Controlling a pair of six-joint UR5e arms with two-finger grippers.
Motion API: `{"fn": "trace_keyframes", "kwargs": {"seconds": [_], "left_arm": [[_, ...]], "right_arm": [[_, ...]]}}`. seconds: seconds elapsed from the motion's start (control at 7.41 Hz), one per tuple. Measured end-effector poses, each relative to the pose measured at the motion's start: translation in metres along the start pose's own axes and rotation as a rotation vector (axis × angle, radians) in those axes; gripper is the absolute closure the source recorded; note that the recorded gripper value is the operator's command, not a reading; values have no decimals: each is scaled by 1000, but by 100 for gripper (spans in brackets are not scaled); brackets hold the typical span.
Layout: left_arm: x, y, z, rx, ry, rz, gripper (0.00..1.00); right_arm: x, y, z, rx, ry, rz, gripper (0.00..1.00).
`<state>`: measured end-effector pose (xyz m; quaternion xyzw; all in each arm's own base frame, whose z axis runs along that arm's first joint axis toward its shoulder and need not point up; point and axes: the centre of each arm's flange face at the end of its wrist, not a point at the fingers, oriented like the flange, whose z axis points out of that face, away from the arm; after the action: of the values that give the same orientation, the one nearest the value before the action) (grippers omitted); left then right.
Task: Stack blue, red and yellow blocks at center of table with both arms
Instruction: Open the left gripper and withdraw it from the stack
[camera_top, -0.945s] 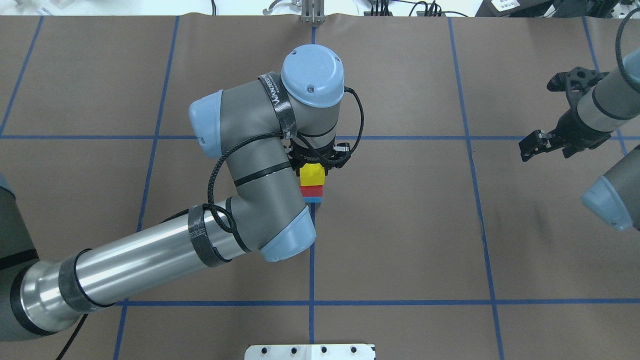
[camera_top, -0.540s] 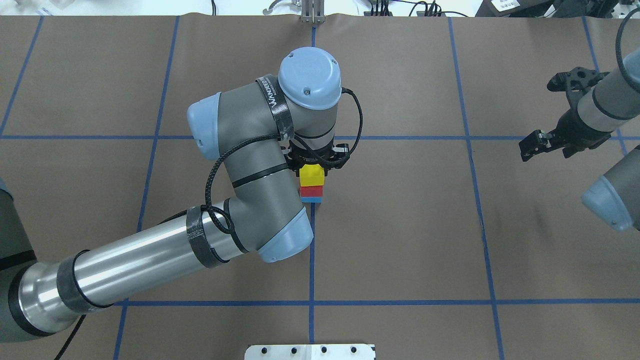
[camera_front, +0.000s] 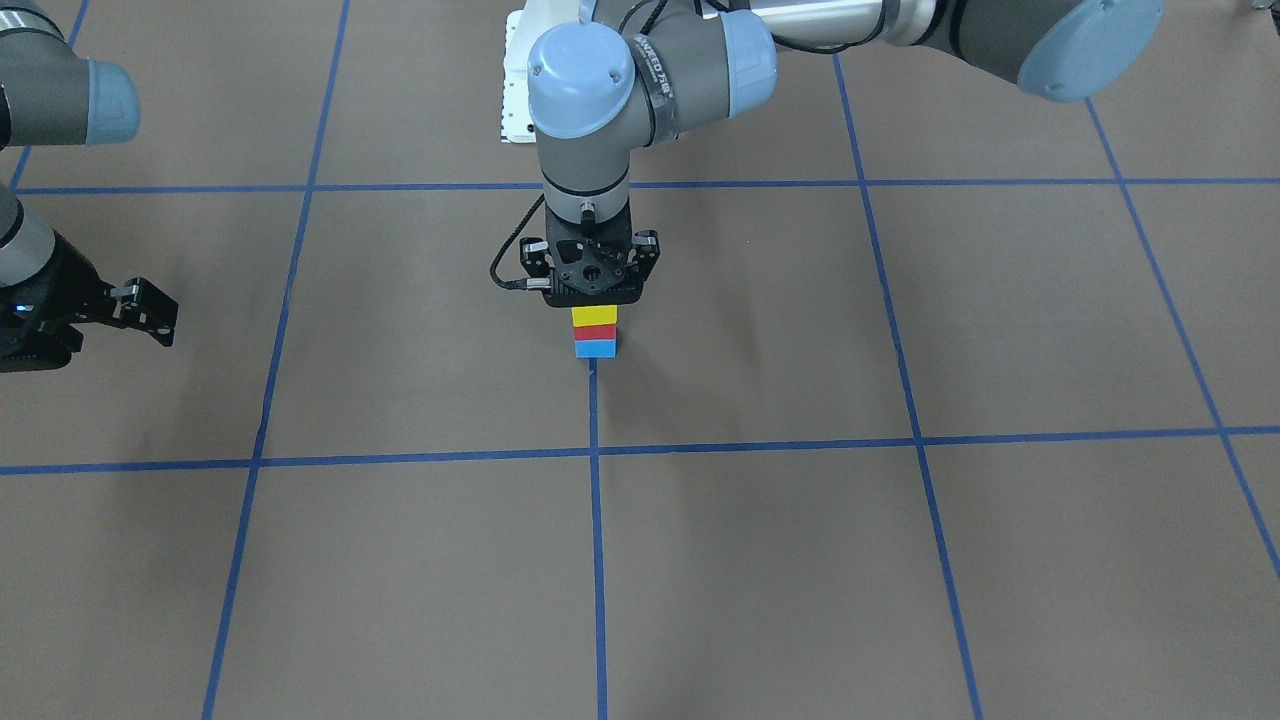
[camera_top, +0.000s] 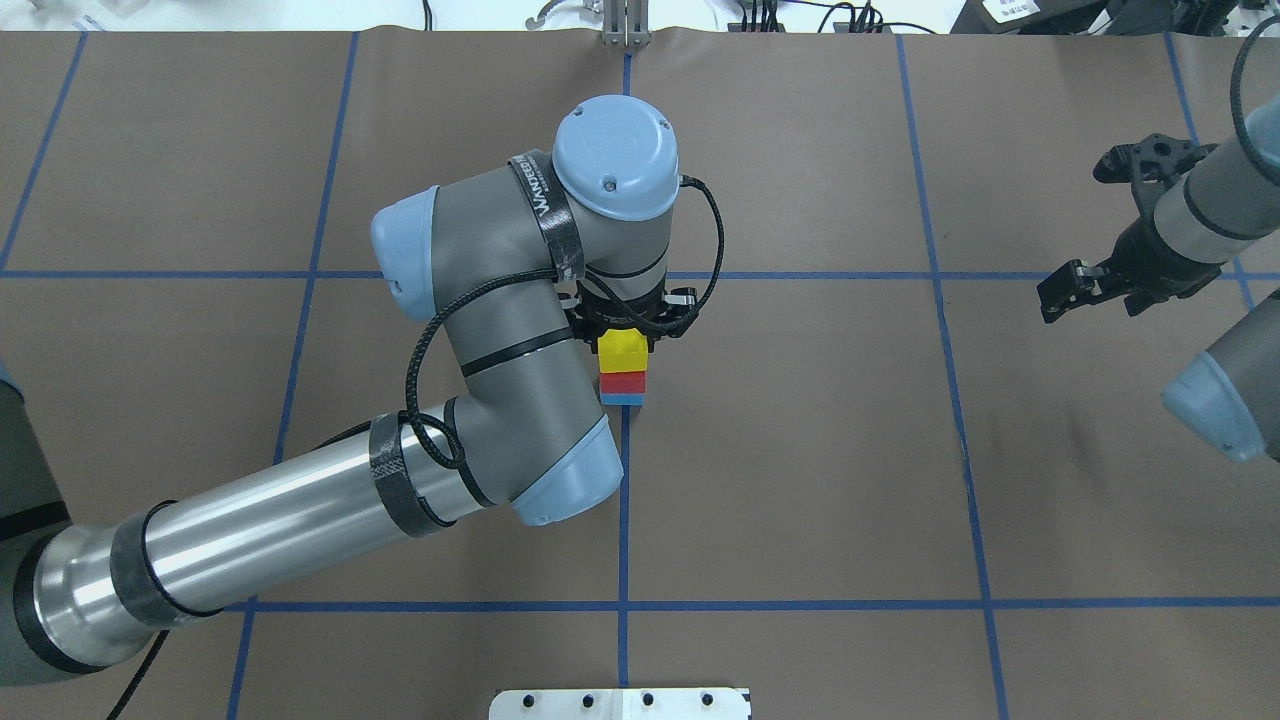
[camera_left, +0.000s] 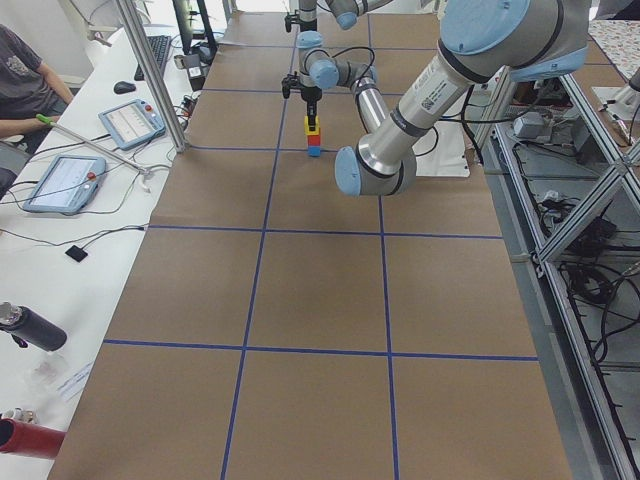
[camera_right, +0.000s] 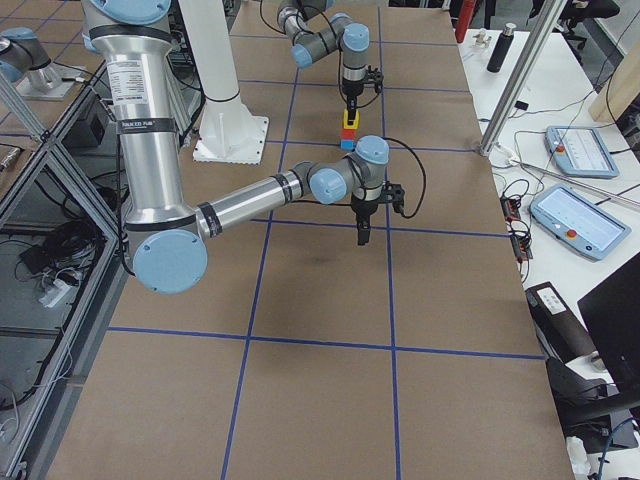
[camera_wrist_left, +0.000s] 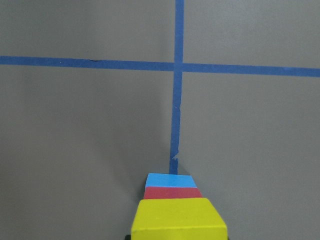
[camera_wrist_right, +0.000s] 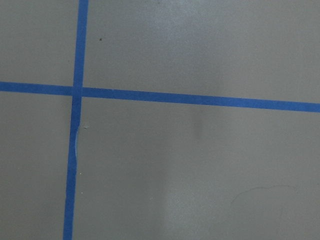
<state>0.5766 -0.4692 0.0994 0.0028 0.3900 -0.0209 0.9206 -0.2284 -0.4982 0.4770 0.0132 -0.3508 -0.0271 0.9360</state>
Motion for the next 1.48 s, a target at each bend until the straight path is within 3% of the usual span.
{"fn": "trace_keyframes", "kwargs": {"seconds": [0.81,1.08,1.48], "left_arm": [[-2,3,-4,8,26,-11,0],[-11,14,-26,11,41,-3,0],[-132,29,-70,61,49,87,0]], "right_arm": [[-3,-1,-1,2,-2,-2,0],[-1,-2,-2,2,-5,1,0],[39,-5,-24,-5,-59,40,0]]}}
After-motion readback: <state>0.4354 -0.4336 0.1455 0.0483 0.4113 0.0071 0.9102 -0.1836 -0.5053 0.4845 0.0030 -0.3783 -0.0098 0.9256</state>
